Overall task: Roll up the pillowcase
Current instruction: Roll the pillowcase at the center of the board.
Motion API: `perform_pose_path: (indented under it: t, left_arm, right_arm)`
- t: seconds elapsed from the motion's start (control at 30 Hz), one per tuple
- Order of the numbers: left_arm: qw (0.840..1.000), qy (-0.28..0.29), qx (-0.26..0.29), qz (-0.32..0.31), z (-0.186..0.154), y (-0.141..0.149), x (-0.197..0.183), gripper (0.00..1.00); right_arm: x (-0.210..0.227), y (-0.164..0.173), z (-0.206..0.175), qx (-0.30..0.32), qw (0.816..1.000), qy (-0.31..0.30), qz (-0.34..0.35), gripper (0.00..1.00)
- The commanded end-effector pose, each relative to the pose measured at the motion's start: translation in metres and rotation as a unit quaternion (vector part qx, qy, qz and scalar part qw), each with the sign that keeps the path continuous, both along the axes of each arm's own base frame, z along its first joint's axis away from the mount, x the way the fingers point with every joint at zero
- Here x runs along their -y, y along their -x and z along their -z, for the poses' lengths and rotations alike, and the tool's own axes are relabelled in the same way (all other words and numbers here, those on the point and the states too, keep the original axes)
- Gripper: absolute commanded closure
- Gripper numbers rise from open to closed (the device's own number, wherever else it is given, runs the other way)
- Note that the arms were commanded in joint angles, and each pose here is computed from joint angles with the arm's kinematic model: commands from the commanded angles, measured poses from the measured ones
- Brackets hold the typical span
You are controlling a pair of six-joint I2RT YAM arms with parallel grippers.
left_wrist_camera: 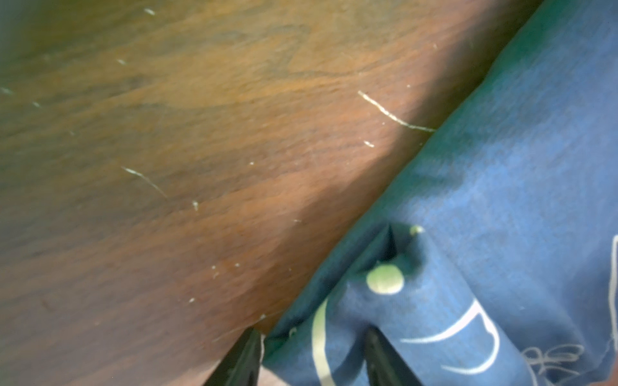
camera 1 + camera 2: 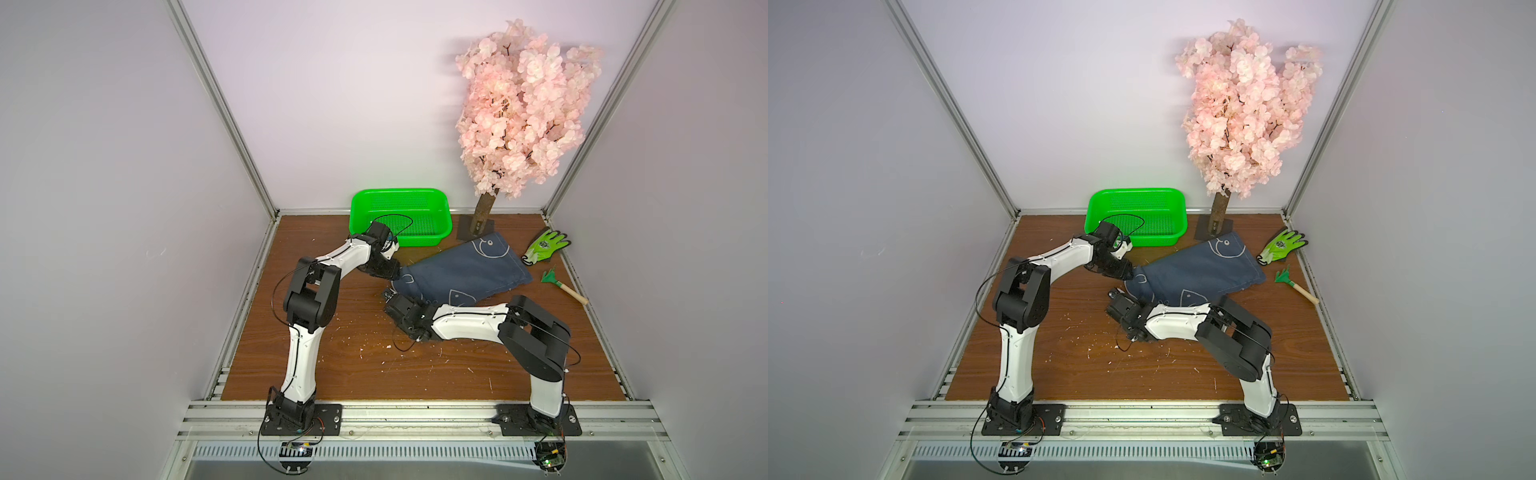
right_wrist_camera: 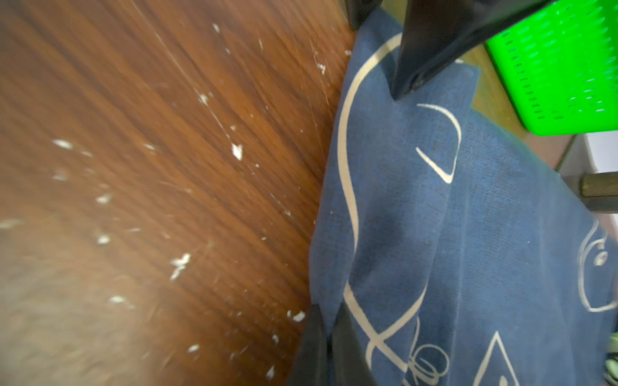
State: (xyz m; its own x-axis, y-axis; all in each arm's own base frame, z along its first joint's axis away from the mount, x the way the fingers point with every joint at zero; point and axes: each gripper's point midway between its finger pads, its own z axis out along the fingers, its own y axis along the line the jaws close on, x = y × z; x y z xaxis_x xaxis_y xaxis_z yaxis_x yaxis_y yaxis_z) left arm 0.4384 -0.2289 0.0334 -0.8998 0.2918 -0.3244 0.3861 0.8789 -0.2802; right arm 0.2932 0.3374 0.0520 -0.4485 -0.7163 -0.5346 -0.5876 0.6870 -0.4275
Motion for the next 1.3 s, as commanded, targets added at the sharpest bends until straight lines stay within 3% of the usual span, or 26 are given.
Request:
perform_pose_path:
  t: [0.0, 0.17, 0.3, 0.43, 0.73, 0.93, 1.17, 1.27]
  left_arm:
    - [0.999, -0.033, -0.025, -0.007, 0.005, 0.009, -0.018, 0.41]
    - [0.999, -0.021, 0.016, -0.019, -0.033, -0.004, -0.026, 0.36]
    - [0.999, -0.013, 0.039, -0.028, -0.056, -0.008, -0.035, 0.34]
    - [0.997, -0.018, 0.063, -0.035, -0.074, -0.013, -0.045, 0.33]
    - [0.996, -0.025, 0.076, -0.027, -0.083, -0.006, -0.053, 0.33]
    - [0.997, -0.02, 0.074, -0.023, -0.084, -0.001, -0.052, 0.33]
    - [0.998, -0.008, 0.07, -0.004, -0.087, 0.014, -0.048, 0.33]
    - [0.998, -0.01, 0.064, 0.001, -0.083, 0.024, -0.049, 0.33]
  right_arm:
    - [-0.027, 0.015, -0.029, -0.053, 0.991, -0.126, -0.002, 1.0]
    - [-0.044, 0.034, -0.033, -0.124, 0.961, -0.247, -0.01, 1.0]
    - [-0.046, 0.039, -0.037, -0.15, 0.941, -0.302, -0.009, 1.0]
    - [-0.039, 0.038, -0.046, -0.17, 0.909, -0.381, -0.003, 1.0]
    - [-0.015, 0.032, -0.052, -0.196, 0.869, -0.454, 0.014, 1.0]
    - [0.01, 0.023, -0.049, -0.22, 0.825, -0.518, 0.041, 1.0]
    - [0.032, 0.015, -0.048, -0.247, 0.792, -0.556, 0.043, 1.0]
    - [0.04, 0.011, -0.046, -0.256, 0.786, -0.561, 0.043, 1.0]
